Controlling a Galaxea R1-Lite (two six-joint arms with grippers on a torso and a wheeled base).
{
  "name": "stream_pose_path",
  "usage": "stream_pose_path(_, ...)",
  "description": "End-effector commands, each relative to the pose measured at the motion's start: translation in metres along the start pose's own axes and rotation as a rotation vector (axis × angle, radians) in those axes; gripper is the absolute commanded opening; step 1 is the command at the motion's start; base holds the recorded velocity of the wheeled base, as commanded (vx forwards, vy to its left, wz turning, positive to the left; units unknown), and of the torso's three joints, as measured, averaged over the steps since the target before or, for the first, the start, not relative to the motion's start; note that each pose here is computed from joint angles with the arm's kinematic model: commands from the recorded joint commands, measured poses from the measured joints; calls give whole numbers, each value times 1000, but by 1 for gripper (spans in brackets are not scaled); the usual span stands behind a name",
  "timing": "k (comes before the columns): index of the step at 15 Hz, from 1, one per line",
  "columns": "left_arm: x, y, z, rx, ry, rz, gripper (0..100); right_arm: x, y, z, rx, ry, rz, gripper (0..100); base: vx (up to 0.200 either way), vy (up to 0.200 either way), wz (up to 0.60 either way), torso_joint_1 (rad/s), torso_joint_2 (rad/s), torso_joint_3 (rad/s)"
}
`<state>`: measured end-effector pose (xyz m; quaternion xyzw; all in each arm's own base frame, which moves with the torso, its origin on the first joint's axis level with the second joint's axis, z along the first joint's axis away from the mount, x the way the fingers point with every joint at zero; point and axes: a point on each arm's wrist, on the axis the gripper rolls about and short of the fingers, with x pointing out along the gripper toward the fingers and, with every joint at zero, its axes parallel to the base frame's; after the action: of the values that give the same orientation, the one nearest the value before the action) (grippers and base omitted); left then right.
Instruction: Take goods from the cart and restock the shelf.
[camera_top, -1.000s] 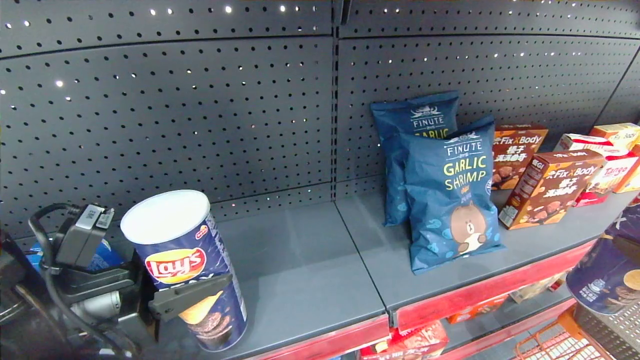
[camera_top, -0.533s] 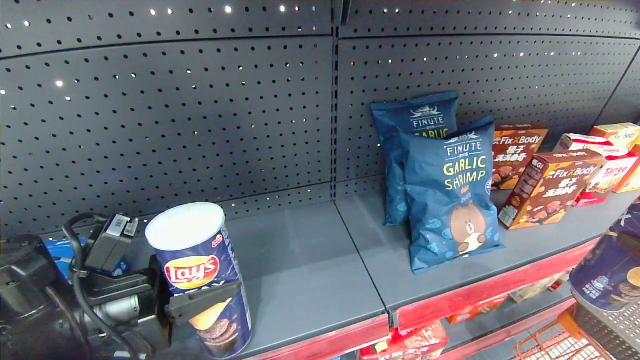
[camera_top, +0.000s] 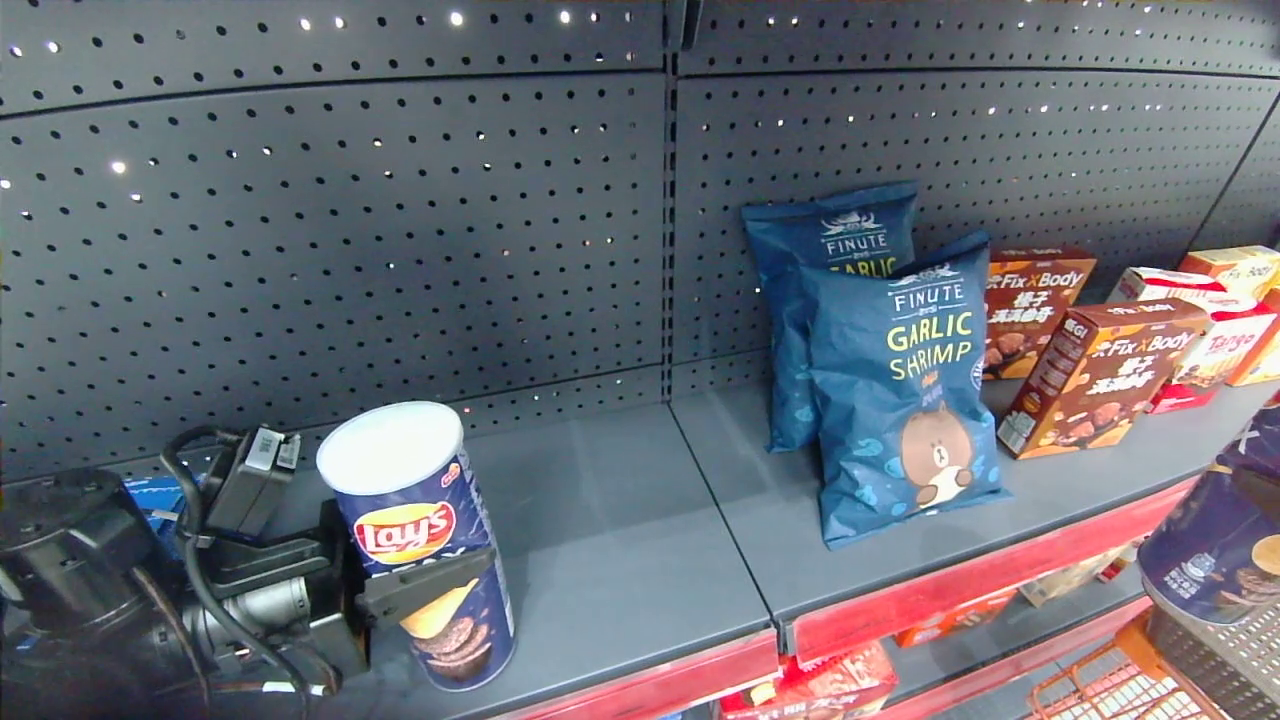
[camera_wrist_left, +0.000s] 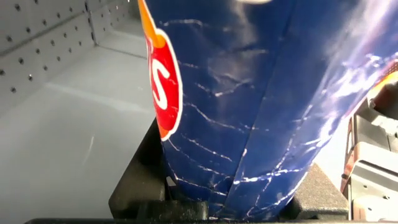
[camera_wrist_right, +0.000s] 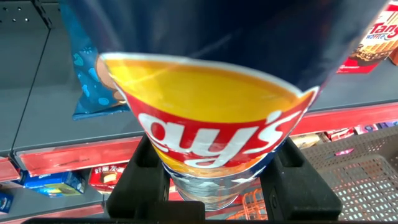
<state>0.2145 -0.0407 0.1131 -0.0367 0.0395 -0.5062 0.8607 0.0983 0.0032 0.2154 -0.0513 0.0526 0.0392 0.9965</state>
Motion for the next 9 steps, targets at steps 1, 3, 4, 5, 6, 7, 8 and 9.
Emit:
stream_pose_path(1, 2, 3, -6, -26, 17, 1, 0, 0, 0, -1, 2, 3, 1, 0, 0, 0, 0, 0, 0, 0)
stream_pose_path(3, 2, 3, -7, -28, 19, 1, 0, 0, 0, -1, 2, 3, 1, 0, 0, 0, 0, 0, 0, 0)
stream_pose_path(4, 2, 3, -7, -28, 19, 1, 0, 0, 0, -1, 2, 3, 1, 0, 0, 0, 0, 0, 0, 0)
stream_pose_path(5, 2, 3, -7, -28, 19, 2, 0, 0, 0, -1, 2, 3, 1, 0, 0, 0, 0, 0, 0, 0)
stream_pose_path(6, 2, 3, -7, -28, 20, 5, 0, 0, 0, -1, 2, 4, 1, 0, 0, 0, 0, 0, 0, 0)
stream_pose_path(7, 1, 2, -9, -29, 25, 9, 100, 0, 0, -1, 2, 3, 1, 0, 0, 0, 0, 0, 0, 0)
stream_pose_path(8, 0, 1, -10, -28, 29, 7, 100, 0, 0, -1, 2, 3, 1, 0, 0, 0, 0, 0, 0, 0)
stream_pose_path(9, -2, -2, -11, -34, 33, 8, 100, 0, 0, -1, 2, 3, 1, 0, 0, 0, 0, 0, 0, 0)
